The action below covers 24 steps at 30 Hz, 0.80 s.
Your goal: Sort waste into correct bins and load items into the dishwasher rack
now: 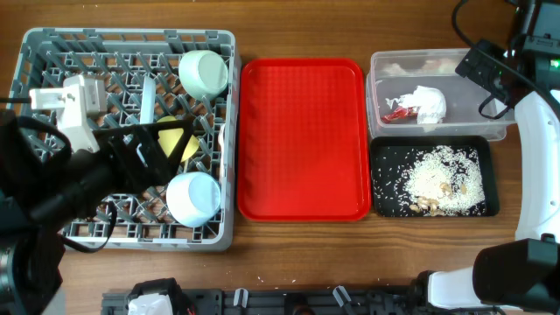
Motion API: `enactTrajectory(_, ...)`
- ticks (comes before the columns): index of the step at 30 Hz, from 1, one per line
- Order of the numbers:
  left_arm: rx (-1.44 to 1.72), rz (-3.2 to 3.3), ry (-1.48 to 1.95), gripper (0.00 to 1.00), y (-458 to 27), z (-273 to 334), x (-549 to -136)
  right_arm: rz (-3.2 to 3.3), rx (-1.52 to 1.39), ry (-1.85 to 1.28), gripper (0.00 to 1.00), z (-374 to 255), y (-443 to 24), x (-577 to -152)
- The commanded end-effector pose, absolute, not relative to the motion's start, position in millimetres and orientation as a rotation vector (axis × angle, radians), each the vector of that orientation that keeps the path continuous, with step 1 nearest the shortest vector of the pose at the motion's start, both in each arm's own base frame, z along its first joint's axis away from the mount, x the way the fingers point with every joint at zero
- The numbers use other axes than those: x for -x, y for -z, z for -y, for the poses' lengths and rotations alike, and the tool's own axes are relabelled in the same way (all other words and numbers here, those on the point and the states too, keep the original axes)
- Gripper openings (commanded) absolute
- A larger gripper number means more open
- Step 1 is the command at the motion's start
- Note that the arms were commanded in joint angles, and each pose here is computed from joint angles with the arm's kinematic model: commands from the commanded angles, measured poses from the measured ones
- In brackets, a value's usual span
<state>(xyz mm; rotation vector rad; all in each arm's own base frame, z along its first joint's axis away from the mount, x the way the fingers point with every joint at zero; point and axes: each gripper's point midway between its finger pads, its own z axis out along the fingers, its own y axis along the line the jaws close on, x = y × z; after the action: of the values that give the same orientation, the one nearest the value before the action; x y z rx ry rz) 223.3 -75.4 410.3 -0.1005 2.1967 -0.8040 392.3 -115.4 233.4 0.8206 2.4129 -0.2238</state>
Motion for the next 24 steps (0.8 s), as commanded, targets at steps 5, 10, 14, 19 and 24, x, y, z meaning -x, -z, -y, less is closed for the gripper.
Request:
enactTrajectory(5,0.117,-2.22,0.801,1.0,-405.8,75.4,-225.0,-2.421,-0.824,0.251,1.0,119.5,-228.9,-392.3)
enactTrajectory(10,0.116,-2.22,0.801,1.0,-405.8,75.4,-225.1,-2.421,-0.824,0.251,1.0,119.5,-228.9,-392.3)
enactTrajectory(14,0.116,-2.22,0.801,1.0,-405.8,75.5,-225.0,-2.421,-0.825,0.251,1.0,119.6,-228.9,-392.1)
enactTrajectory(19,0.117,-2.22,0.801,1.0,-405.8,75.4,-225.0,-2.268,-0.753,0.193,1.0,100.0,-293.3,-371.6)
enactTrajectory(24,0.117,-2.22,0.801,1.0,-405.8,75.4,-225.0,-2.086,-0.56,0.049,1.0,42.4,-372.6,-330.6)
